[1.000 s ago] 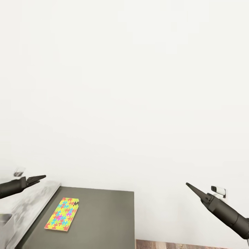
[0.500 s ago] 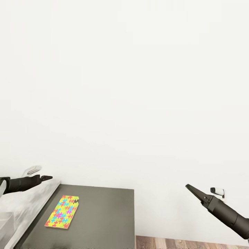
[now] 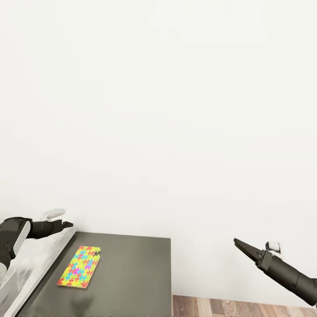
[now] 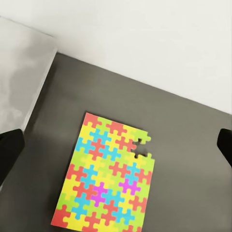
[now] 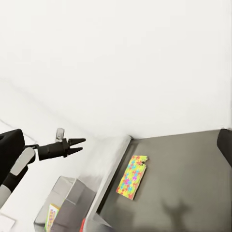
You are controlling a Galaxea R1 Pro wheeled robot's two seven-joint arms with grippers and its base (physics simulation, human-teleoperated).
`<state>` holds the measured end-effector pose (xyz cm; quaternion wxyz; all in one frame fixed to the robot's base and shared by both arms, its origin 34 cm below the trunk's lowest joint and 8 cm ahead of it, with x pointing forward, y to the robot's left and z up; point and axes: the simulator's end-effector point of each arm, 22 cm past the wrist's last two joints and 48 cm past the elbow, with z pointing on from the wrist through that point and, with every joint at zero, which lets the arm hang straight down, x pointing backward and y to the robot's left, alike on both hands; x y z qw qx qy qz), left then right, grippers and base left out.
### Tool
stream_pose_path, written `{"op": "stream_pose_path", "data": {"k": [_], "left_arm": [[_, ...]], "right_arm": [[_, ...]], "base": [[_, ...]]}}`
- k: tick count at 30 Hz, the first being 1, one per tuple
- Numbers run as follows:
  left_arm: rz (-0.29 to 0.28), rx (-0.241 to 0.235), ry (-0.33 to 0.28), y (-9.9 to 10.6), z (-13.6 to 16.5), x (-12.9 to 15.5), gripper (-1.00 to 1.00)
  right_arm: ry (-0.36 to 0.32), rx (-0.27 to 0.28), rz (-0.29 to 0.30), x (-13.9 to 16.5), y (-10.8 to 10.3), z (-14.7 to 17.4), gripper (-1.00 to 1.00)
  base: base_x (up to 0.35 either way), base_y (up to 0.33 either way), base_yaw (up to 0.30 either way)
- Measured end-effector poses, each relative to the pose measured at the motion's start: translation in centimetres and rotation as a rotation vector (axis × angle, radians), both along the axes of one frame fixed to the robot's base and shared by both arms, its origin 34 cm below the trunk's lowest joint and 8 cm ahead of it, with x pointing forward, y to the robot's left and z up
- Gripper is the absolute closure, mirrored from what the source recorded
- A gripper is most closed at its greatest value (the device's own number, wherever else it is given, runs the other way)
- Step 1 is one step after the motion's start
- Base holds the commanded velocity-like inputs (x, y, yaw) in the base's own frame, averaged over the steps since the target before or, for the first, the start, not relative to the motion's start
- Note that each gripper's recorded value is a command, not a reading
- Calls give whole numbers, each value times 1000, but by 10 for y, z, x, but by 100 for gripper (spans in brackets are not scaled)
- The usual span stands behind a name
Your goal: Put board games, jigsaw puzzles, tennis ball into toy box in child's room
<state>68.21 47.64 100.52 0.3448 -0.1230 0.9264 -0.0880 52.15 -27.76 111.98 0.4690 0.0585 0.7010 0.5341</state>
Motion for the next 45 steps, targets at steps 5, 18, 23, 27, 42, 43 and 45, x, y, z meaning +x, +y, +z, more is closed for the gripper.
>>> {"op": "stream_pose_path", "data": {"k": [5,18,23,27,42,43,45], "left_arm": [[5,5,21,-2,-4,2,-100],[-3,27,92,-14,-31,3,-100],[2,25,112,-14,-40,3,-100],[2,27,115,-13,-45,3,-100],[0,41,112,-10,-56,7,-100],[0,41,113,-10,-57,7,-100],[1,40,114,-9,-58,7,-100]], "right_arm": [[21,-5,2,1,0,-5,-100],[44,-6,4,4,1,-14,-100],[53,-6,4,5,1,-18,-100],[59,-6,4,5,1,-20,-100],[92,-37,106,5,33,-36,-100],[94,-41,111,5,35,-37,-100],[97,-46,121,5,37,-39,-100]], "base": [[0,0,0],[0,0,0],[0,0,0],[0,0,0],[0,0,0],[0,0,0],[0,0,0]]}}
